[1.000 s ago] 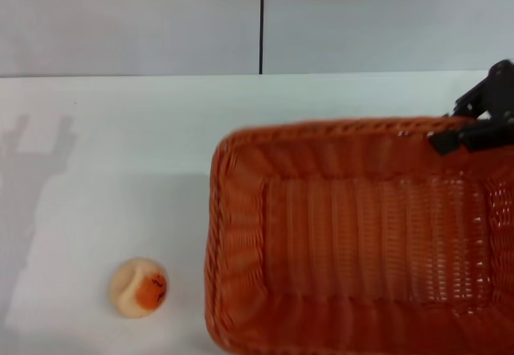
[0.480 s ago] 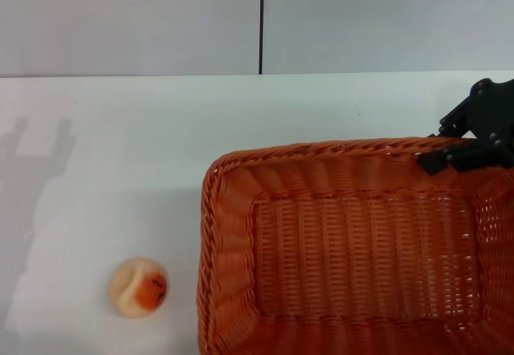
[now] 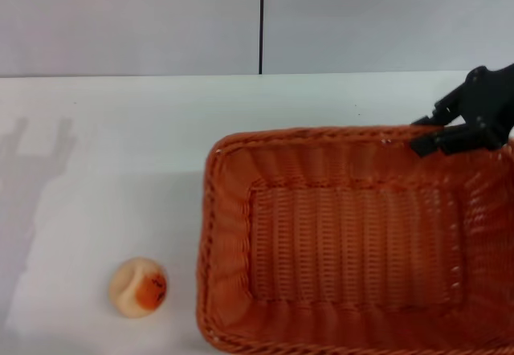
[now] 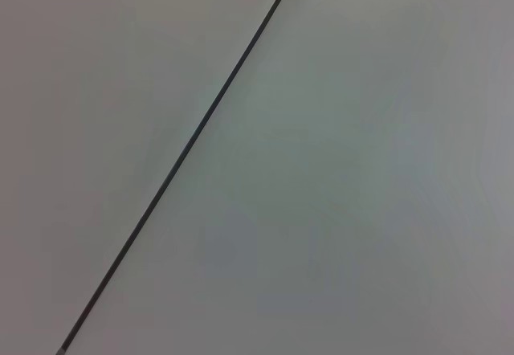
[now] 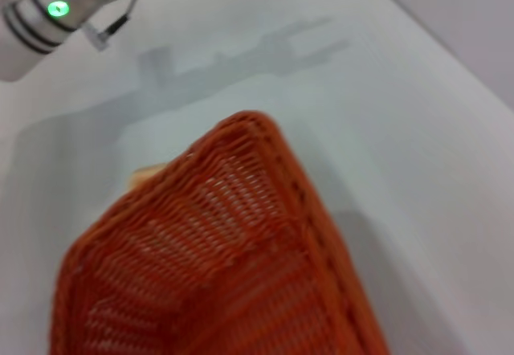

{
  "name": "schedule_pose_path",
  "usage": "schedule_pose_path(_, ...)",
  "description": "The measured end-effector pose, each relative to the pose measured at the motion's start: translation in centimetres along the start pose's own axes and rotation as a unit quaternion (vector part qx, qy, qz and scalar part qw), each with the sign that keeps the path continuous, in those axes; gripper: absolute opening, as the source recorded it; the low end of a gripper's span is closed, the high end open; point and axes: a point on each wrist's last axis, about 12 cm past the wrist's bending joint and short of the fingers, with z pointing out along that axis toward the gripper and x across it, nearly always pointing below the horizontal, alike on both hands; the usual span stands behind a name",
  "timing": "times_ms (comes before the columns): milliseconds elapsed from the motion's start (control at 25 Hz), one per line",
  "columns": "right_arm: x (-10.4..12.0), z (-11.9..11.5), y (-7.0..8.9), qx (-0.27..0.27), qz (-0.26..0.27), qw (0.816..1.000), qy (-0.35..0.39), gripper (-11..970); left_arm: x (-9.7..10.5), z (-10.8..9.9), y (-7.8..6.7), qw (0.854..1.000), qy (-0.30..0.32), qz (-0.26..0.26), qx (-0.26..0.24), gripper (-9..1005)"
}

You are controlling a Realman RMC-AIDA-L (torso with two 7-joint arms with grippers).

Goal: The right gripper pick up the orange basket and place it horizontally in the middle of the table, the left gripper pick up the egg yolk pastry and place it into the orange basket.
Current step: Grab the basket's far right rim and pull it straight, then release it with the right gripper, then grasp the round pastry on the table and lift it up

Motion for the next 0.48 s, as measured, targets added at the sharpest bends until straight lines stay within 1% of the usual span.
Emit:
schedule_pose_path(80,0.1,0.0,-0.4,0.015,0.005,1.0,-0.008,206,0.0,0.0,0.0,1.0,0.0,0.0,0.0,796)
schedule_pose_path(120,0.2,0.0,-0.7,0.032,0.006,0.999,-0.021,216,0.0,0.1,0.0,1.0,0.0,0.0,0.001,796)
schedule_pose_path(200,0.3,0.0,-1.0,0.042,0.006,0.999,-0.031,236,0.0,0.1,0.0,1.0,0.0,0.0,0.001,796)
schedule_pose_path(280,0.4,0.0,-1.3,0.057,0.005,0.997,-0.053,320,0.0,0.3,0.0,1.0,0.0,0.0,0.002,796)
schedule_pose_path(320,0.5,-0.1,-1.7,0.075,0.005,0.994,-0.082,363,0.0,0.3,0.0,1.0,0.0,0.0,0.003,796)
schedule_pose_path(360,0.5,-0.1,-1.7,0.075,0.005,0.994,-0.082,405,0.0,0.3,0.0,1.0,0.0,0.0,0.003,796)
schedule_pose_path(400,0.7,-0.2,-1.7,0.082,0.004,0.992,-0.1,447,0.0,0.3,0.0,1.0,0.0,0.0,0.003,796)
schedule_pose_path(480,1.1,-0.7,-1.8,0.101,0.001,0.983,-0.153,452,0.0,0.5,0.0,1.0,0.0,0.001,0.004,796)
